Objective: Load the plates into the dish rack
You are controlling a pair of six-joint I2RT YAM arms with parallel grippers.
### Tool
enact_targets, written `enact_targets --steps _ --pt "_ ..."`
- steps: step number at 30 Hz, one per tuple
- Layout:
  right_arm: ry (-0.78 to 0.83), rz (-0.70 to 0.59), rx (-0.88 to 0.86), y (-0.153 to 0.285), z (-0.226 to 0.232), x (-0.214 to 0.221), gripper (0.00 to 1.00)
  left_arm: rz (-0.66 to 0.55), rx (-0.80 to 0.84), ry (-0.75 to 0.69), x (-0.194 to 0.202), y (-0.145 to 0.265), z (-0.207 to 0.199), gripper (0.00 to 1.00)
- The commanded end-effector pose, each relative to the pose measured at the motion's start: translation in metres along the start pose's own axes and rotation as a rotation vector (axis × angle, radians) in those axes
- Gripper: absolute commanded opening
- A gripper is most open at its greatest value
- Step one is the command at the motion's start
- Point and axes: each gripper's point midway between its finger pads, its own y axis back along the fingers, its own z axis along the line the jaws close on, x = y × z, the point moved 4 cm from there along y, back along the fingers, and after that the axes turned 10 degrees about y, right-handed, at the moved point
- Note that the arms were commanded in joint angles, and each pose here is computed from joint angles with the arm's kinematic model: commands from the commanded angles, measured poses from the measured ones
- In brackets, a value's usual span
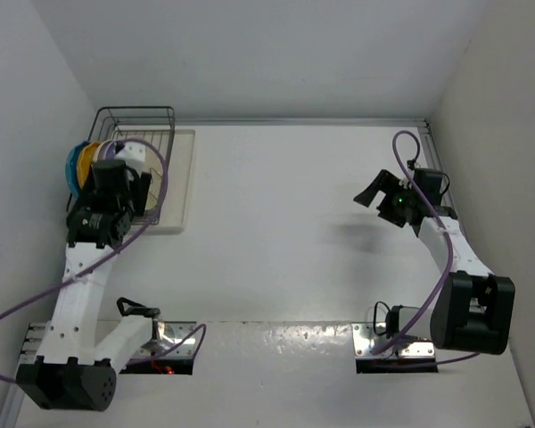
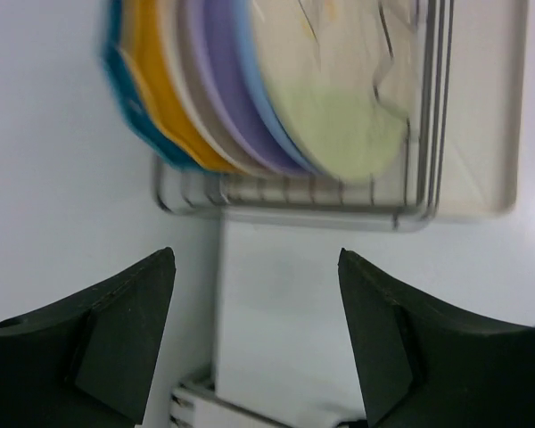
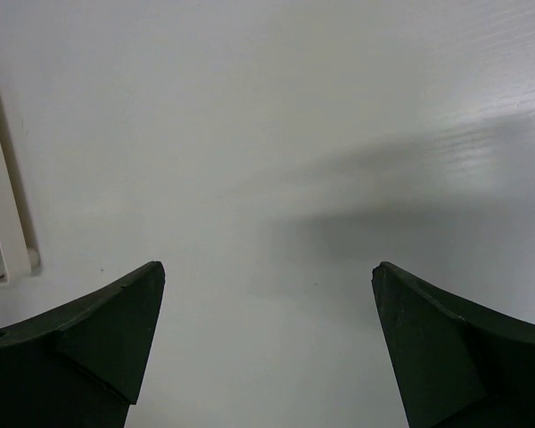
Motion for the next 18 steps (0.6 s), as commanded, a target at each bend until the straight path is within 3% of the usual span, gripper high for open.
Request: enact_targets --steps 1,4,7,9,11,18 --pt "0.005 -0.043 -0.086 0.007 0.008 -0.006 1.0 0.149 0.112 0.016 0.075 -0.021 -0.028 0.79" --pt "-0.041 -0.057 -0.114 0.009 0.011 -0.005 1.0 0.182 0.011 0.041 0.121 -0.029 -0.018 0.79" --pt "-0.087 -0.031 -0.144 0.008 0.014 0.005 1.0 0.146 -0.01 0.081 0.136 -0.03 -0.01 0.82" --pt "-0.116 -0.017 -0.164 0.009 0.017 0.009 1.0 0.124 0.07 0.082 0.136 -0.03 -0.017 0.83" --pt "-0.141 0.003 -0.169 0.01 0.016 0.023 1.0 0.111 0.177 0.021 0.141 -0.027 -0.03 0.92" --pt "-0.153 0.022 -0.199 0.021 0.012 0.069 1.0 0.101 0.231 -0.005 0.141 -0.024 -0.035 0.96"
